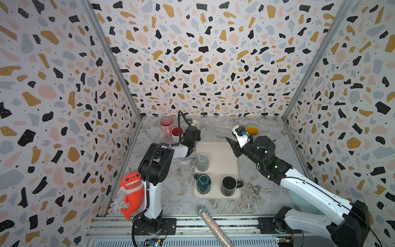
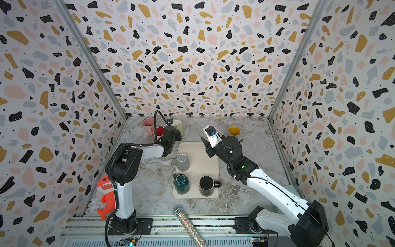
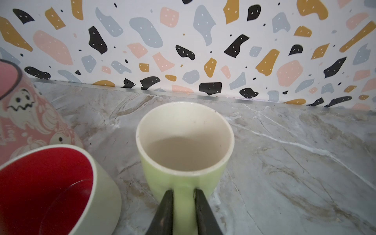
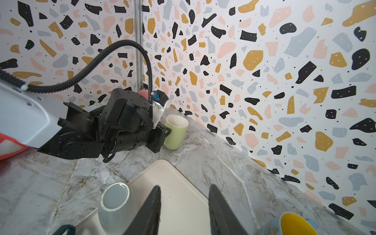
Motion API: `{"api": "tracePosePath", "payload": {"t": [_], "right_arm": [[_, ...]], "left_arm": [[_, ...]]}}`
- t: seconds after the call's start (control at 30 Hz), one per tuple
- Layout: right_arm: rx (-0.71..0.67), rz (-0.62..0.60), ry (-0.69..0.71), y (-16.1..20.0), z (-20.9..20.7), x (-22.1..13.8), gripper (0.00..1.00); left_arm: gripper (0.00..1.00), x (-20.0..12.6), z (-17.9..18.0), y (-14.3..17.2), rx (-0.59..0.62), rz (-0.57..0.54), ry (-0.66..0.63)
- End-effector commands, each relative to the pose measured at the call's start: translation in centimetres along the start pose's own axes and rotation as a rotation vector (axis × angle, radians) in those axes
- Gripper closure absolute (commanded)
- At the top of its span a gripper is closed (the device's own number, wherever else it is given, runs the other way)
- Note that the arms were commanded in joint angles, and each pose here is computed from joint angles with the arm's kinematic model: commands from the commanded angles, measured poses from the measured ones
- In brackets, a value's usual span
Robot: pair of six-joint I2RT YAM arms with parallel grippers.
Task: Turn the mug right side up
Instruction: Place the mug at the top-center of the table.
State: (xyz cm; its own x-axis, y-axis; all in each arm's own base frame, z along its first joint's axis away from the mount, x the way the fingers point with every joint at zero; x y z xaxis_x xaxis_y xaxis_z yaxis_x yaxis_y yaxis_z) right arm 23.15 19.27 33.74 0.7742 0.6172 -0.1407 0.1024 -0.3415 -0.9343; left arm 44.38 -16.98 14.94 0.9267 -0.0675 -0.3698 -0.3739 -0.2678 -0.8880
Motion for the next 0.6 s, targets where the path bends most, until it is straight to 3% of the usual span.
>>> {"api": "tracePosePath", "payload": {"t": [0.0,0.37,0.57], "right_arm": [[0.018,-0.048,0.013,-0.9,-0.4,-0.8,0.6],[0.026,-0.055,0.013,-0.9,-0.4,-0.9,0.6],[0.036,-0.059,0.012,-0.8,-0.3,-1.0,0.6]], "left_arm": [[0.76,-0.5,-0.2,-1.1,-0.04,-0.073,0.031],[0.69,-1.4,0.3,-0.6,-0.043,-0.053,0.021],[0.68,-3.9,0.4,-1.6,-0.092,-0.065,0.055]]}}
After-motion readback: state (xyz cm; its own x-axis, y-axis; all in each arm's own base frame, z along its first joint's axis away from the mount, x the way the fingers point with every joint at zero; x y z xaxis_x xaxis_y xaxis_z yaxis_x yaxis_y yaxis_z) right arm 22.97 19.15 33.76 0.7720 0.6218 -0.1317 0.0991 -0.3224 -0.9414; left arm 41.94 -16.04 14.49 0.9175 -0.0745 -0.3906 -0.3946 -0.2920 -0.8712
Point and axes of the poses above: each gripper's point midway between its finger pads, its own x axis out along the fingers, its own z axis along the line the jaws close on, y = z × x, the point moved 10 cm from there along -x, back along the fingers, and after that the axes turned 9 degrees about -x, right-handed, at the moved point
